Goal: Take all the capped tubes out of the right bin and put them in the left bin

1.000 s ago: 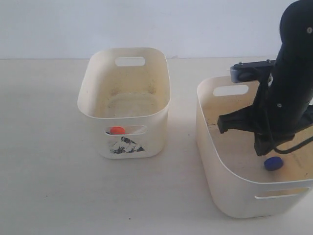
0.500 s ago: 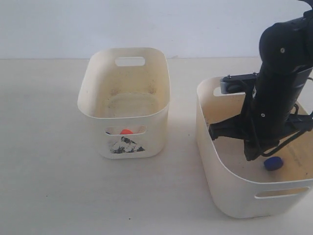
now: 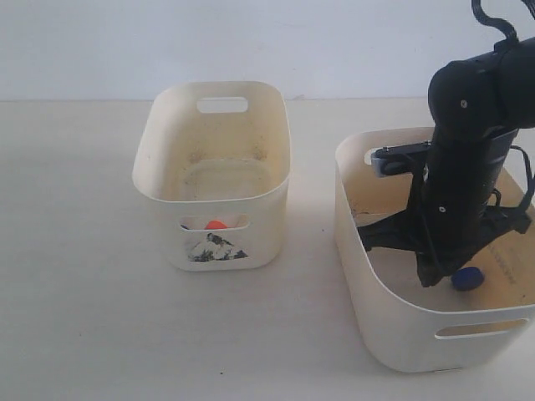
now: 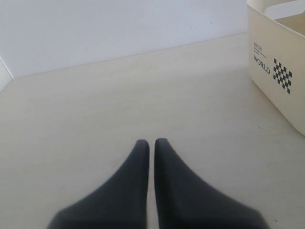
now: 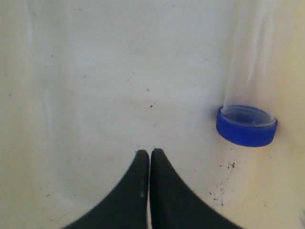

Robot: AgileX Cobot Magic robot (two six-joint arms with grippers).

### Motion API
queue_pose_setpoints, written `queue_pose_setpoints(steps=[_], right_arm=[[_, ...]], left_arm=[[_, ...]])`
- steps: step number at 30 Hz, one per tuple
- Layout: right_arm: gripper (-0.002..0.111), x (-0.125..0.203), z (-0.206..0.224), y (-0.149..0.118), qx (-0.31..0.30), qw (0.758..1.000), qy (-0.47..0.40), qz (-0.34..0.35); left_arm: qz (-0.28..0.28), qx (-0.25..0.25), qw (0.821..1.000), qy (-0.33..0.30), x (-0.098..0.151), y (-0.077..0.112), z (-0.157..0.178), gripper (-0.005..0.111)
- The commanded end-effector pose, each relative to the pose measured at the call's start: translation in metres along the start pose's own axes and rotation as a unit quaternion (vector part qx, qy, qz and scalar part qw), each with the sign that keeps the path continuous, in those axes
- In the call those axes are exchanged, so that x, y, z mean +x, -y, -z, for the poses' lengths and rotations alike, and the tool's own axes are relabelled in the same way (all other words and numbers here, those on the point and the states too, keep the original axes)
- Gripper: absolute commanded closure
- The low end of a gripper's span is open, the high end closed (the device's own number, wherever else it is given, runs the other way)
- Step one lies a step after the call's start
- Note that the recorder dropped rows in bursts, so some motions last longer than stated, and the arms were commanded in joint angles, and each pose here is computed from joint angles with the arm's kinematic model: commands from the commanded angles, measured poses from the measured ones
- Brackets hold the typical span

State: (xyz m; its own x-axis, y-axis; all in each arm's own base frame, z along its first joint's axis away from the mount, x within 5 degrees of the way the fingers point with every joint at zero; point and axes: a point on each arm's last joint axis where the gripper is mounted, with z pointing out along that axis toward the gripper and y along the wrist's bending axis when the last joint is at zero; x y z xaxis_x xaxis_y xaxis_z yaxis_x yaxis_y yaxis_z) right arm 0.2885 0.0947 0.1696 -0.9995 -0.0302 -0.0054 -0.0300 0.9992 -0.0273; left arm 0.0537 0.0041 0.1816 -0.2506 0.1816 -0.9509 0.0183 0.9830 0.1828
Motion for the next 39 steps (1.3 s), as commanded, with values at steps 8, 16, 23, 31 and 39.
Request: queue_pose_setpoints(steps=[8, 16, 23, 31, 39], right_arm=[[0.053, -0.001, 0.000, 0.002, 0.003, 1.000, 0.004, 0.005], [0.003, -0.002, 0.000, 0.007, 0.026, 1.000, 0.011, 0.010], [0.003, -0.008, 0.000, 0.010, 0.046, 0.998, 0.042, 0.009], [0.003, -0.012, -0.024, 0.014, 0.085, 0.996, 0.014, 0.010], [0.003, -0.011, -0.076, 0.009, 0.090, 0.994, -0.068, 0.002]], left_arm=[[0.006, 0.001, 1.000, 0.004, -0.002, 0.000, 0.000, 0.102], [0.006, 0.001, 1.000, 0.004, -0.002, 0.000, 0.000, 0.102], [0.006, 0.001, 1.000, 0.004, -0.002, 0.000, 0.000, 0.102], [0.006, 0.001, 1.000, 0.004, -0.002, 0.000, 0.000, 0.102], [0.006, 0.001, 1.000, 0.004, -0.002, 0.000, 0.000, 0.102]])
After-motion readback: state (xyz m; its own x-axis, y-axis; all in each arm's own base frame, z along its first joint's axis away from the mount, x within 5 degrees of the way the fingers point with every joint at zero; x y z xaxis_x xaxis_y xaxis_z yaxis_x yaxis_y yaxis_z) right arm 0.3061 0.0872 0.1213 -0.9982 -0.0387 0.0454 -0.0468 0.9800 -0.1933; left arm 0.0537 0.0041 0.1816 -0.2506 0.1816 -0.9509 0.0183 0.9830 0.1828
